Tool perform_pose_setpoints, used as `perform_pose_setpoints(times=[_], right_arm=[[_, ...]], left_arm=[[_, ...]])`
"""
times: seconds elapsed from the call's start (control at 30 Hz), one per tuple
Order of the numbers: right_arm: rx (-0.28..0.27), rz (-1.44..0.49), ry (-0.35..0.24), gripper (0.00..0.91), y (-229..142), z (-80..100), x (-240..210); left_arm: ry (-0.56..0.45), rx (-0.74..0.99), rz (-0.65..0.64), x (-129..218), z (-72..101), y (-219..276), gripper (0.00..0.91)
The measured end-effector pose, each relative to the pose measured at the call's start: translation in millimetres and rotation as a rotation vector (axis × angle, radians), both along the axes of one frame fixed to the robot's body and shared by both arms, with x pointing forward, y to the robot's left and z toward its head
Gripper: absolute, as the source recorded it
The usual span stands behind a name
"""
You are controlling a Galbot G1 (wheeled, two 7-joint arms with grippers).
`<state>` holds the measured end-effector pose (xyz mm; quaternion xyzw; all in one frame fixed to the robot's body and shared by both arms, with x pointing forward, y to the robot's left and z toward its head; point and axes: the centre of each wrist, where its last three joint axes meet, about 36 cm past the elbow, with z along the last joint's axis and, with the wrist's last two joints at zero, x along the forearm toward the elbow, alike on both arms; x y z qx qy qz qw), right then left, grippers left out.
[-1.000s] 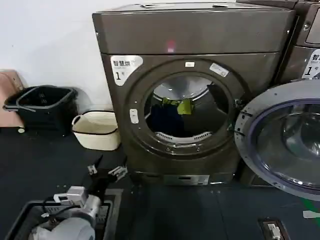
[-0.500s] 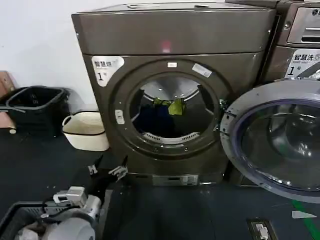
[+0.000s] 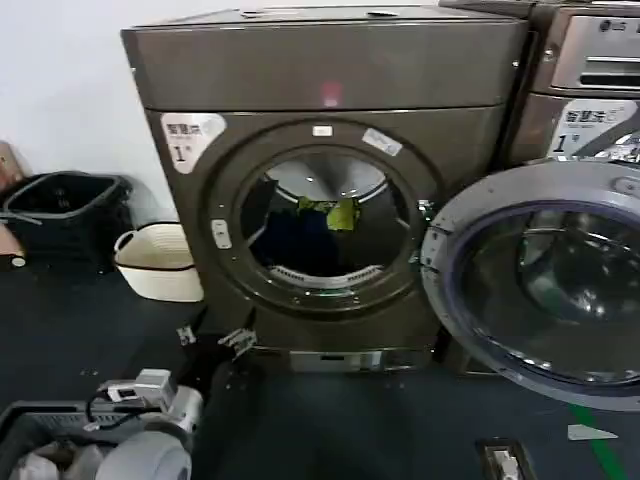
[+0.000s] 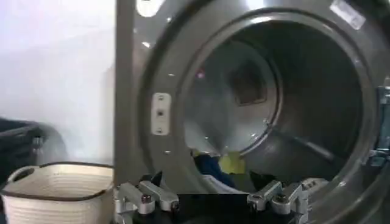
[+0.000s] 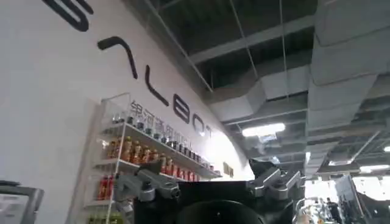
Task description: Grasp the clothes from the dryer.
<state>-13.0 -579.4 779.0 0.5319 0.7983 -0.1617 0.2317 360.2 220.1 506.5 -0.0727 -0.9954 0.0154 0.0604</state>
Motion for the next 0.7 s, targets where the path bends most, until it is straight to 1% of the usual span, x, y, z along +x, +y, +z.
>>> perform_pose_setpoints(times=[0.7], right_arm=[[0.0, 0.008, 0.007, 0.907, 1.6, -0.6, 1.7]], left_arm=[[0.009, 0.001, -0.006, -4.3, -1.1, -0.1, 0.907]])
